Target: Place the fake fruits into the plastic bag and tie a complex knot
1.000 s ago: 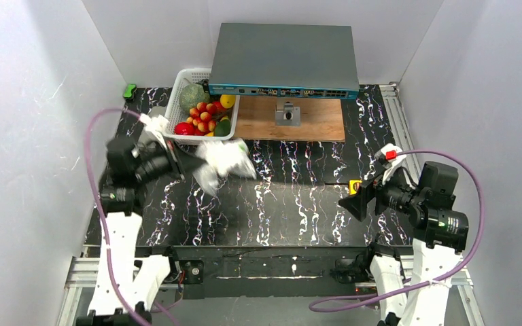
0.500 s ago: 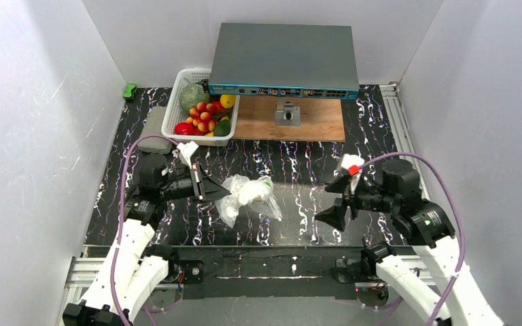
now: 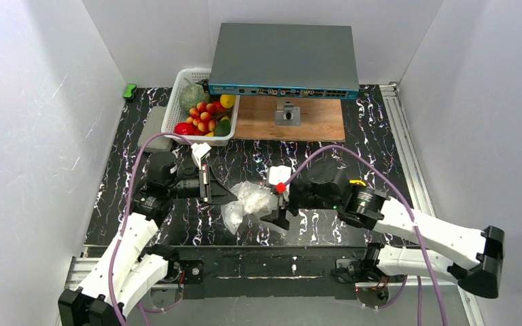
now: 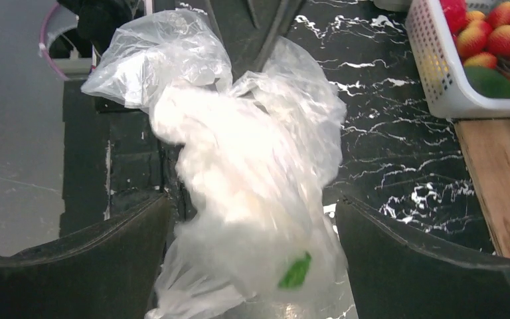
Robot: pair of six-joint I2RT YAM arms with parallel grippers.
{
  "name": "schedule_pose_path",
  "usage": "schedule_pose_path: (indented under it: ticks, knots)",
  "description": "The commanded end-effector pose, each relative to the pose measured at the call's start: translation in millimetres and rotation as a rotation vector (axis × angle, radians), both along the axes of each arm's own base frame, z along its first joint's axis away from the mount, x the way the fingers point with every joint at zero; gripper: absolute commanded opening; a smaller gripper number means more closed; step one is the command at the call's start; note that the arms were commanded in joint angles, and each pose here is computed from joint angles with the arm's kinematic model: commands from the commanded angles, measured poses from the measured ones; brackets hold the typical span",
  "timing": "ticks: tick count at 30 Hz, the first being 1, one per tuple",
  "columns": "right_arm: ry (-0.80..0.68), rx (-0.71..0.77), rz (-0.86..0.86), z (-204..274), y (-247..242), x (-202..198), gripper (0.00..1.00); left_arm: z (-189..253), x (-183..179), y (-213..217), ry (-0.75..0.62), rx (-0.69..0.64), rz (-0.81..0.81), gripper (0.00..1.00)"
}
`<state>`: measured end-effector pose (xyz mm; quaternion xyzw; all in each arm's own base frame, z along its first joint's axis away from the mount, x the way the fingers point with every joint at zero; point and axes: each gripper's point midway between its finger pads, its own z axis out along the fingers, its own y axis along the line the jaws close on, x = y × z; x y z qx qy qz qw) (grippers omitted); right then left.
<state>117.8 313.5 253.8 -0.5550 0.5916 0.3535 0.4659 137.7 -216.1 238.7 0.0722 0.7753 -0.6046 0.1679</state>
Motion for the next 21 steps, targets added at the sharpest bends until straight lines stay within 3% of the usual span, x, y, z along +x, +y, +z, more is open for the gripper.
schedule_pose_path:
  ticks: [1,3,5,8,11,15,17,21]
  knots:
    - [-0.173,0.071,0.008,23.7,25.4,12.8,1.0,24.2,-14.4,-3.8,-0.044,-0.052,-0.095,0.0]
    - [-0.193,0.035,0.002,13.3,24.2,16.6,0.96,26.9,-23.0,-2.5,-0.039,-0.062,-0.128,0.0]
    - [-0.209,0.02,-0.011,12.3,17.0,17.8,0.66,26.5,-32.8,0.0,-0.029,-0.056,-0.158,0.0]
    - [-0.204,-0.028,0.002,7.1,-8.4,5.7,0.03,17.7,-37.8,10.8,0.036,0.008,-0.18,0.0]
    - [-0.216,-0.044,-0.039,2.5,-40.8,-0.7,0.01,21.1,-18.1,27.7,0.161,-0.072,-0.166,0.0]
    - [-0.177,-0.009,-0.096,7.5,-79.1,-7.7,0.01,22.4,29.5,66.5,0.104,-0.087,-0.03,0.03]
    - [-0.147,0.001,-0.123,11.7,-86.2,-5.4,0.01,29.9,35.2,70.5,0.067,-0.082,-0.062,0.14]
    - [-0.123,0.027,-0.111,19.1,-81.9,-6.9,0.01,53.2,40.2,73.1,-0.038,-0.084,-0.072,0.52]
